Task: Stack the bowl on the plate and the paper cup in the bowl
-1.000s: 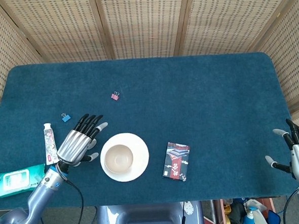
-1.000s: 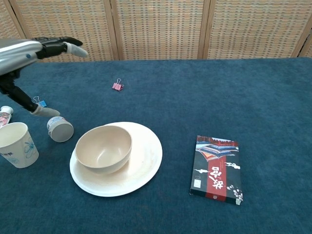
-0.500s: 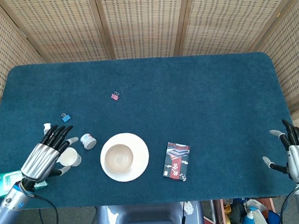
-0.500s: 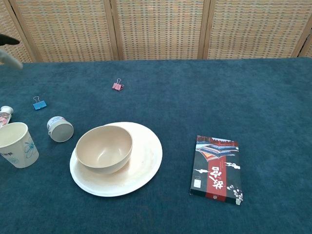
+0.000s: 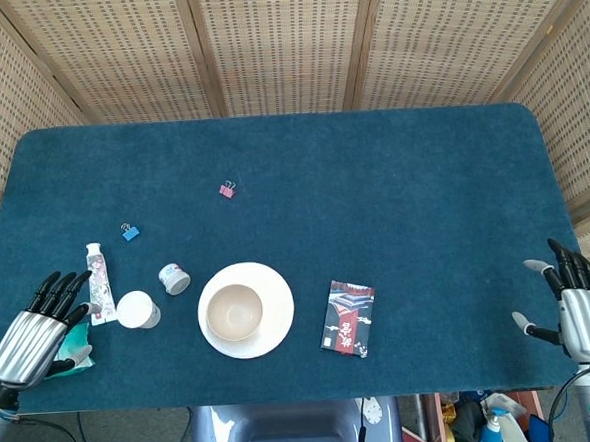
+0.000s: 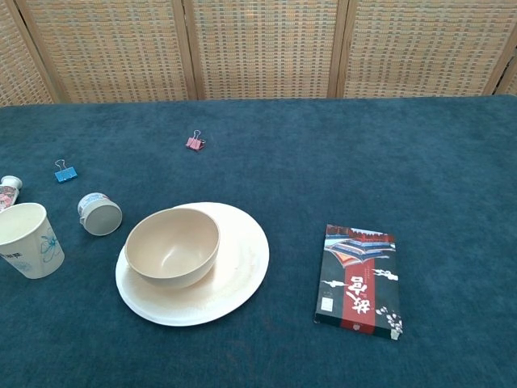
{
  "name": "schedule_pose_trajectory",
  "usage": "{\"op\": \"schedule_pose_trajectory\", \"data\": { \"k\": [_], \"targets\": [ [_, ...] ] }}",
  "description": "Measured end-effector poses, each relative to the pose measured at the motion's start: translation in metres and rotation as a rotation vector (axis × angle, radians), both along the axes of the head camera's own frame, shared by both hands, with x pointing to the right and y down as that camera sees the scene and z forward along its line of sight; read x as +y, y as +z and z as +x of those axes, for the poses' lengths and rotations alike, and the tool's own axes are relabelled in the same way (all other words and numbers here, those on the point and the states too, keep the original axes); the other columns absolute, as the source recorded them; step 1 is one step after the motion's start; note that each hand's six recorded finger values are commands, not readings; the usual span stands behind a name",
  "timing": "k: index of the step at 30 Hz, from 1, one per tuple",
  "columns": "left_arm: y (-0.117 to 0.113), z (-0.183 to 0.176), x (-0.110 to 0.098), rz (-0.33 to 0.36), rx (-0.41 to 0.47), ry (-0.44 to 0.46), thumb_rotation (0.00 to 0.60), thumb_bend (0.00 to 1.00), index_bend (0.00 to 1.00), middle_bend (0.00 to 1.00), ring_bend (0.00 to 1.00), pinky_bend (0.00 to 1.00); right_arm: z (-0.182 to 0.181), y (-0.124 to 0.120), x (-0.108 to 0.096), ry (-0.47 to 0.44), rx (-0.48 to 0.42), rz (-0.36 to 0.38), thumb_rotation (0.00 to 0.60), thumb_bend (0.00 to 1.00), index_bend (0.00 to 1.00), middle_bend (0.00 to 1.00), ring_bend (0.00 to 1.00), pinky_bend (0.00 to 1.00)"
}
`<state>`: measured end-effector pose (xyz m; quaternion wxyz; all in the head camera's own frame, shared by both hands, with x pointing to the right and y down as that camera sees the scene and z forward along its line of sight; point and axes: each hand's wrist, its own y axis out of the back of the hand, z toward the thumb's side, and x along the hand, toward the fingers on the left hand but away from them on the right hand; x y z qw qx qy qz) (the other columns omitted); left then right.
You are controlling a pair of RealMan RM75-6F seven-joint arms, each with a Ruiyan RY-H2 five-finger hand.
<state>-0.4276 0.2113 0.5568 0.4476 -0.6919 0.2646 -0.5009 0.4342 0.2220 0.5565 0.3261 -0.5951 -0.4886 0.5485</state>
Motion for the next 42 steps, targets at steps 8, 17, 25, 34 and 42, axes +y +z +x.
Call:
{"op": "schedule_pose_trajectory", "data": {
  "k": [8, 17, 25, 34, 42],
  "targets": [
    [0.02, -0.011, 0.0, -0.025, -0.041, -0.026, 0.593, 0.23, 0.36, 0.0, 0.0, 0.0, -0.001, 0.0, 0.001, -0.003, -0.003, -0.002, 0.6, 0.15, 0.22, 0.0, 0.0, 0.0],
    [0.056, -0.006, -0.005, -0.091, -0.06, -0.048, 0.591, 0.23, 0.37, 0.0, 0.0, 0.0, 0.0, 0.001, 0.0, 0.002, -0.007, -0.005, 0.6, 0.15, 0.22, 0.0, 0.0, 0.0],
    [0.077, 0.004, -0.006, -0.118, -0.077, -0.032, 0.589, 0.25, 0.39, 0.0, 0.0, 0.0, 0.002, 0.0, 0.0, 0.007, -0.011, -0.003, 0.6, 0.15, 0.22, 0.0, 0.0, 0.0],
    [0.092, 0.021, -0.011, -0.123, -0.073, -0.014, 0.584, 0.29, 0.41, 0.0, 0.0, 0.0, 0.002, 0.0, -0.001, 0.009, -0.012, 0.0, 0.6, 0.15, 0.22, 0.0, 0.0, 0.0],
    [0.106, 0.035, -0.013, -0.131, -0.081, 0.006, 0.59, 0.37, 0.48, 0.0, 0.0, 0.0, 0.003, -0.001, -0.001, 0.012, -0.014, 0.002, 0.6, 0.15, 0.22, 0.0, 0.0, 0.0]
  ]
}}
